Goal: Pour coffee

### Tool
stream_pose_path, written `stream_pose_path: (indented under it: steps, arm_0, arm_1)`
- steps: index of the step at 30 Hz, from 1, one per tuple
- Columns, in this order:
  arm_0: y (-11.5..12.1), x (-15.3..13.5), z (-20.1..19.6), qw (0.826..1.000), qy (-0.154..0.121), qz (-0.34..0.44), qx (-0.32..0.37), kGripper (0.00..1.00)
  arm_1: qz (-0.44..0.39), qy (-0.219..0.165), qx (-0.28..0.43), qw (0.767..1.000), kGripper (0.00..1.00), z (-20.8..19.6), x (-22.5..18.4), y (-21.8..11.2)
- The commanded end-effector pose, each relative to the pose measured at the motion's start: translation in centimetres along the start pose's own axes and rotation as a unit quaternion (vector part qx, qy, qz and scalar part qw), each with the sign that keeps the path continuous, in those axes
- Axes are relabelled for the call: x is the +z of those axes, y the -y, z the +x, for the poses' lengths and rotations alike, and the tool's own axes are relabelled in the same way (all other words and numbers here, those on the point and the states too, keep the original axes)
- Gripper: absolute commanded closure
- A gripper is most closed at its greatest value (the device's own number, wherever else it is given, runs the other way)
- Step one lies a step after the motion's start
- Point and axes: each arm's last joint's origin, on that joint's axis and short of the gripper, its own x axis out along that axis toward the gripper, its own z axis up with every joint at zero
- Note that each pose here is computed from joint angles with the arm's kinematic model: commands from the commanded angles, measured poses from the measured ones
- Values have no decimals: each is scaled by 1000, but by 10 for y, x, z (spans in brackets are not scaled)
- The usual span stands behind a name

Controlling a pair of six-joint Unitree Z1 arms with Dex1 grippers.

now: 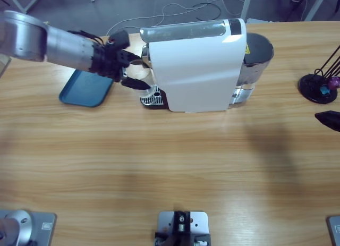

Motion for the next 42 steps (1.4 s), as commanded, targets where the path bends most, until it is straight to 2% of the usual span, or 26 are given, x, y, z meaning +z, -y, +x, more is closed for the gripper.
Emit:
stream_pose_path:
  steps: [1,8,9,10,11,12,18,24,27,29,30,32,33,34,35,36,37,42]
  arm_0:
    - [1,-11,28,999,1,-8,-34,1000]
    - [8,-11,36,999,-1,-17,-51,1000]
    - [8,-12,37,998,-2,-19,-52,897]
    - [9,-12,36,998,-2,-21,-53,314]
    - [10,-12,35,998,-1,-23,-52,42]
    - [10,-12,33,998,-2,-24,-51,10]
    - [17,-15,14,999,-2,-30,-42,9]
    - [34,-6,-55,999,25,-37,13,9]
    - [52,-3,-92,996,40,-58,48,9]
    - [61,-3,-109,992,49,-98,63,9]
    - [66,-4,-114,988,53,-132,65,9]
    - [79,-1,-121,976,49,-200,72,9]
    - [88,2,-124,966,42,-239,84,9]
    - [97,5,-127,960,28,-262,96,9]
    - [106,7,-133,955,9,-275,112,9]
    - [111,9,-137,951,0,-283,120,9]
    - [115,10,-143,949,1,-286,129,9]
    - [120,13,-161,943,12,-281,176,9]
  arm_1:
    - [-2,9,-4,1000,0,-5,-2,2]
    - [-1,8,-4,1000,0,-3,-2,2]
    - [-2,8,-4,1000,0,-3,-2,1]
    - [-1,7,-4,1000,0,-3,-2,1]
    - [-1,6,-4,1000,0,-2,-3,1]
    - [0,6,-4,1000,0,-2,-3,1]
    - [-2,3,-6,1000,0,0,-3,0]
    - [-4,1,-6,1000,0,1,-2,-1]
    - [-5,18,-4,1000,0,-6,6,1]
    - [-2,26,-4,1000,1,-8,16,0]
    - [1,26,-8,1000,57,-7,25,-1]
    - [24,13,-16,999,334,-1,50,1]
    - [45,10,-20,999,428,0,66,3]
    - [75,10,-18,997,461,2,84,5]
    - [98,9,-3,995,624,4,101,5]
    - [104,8,5,995,855,8,118,5]
    - [103,6,8,995,995,13,134,6]
    - [98,-31,1,995,1000,52,202,17]
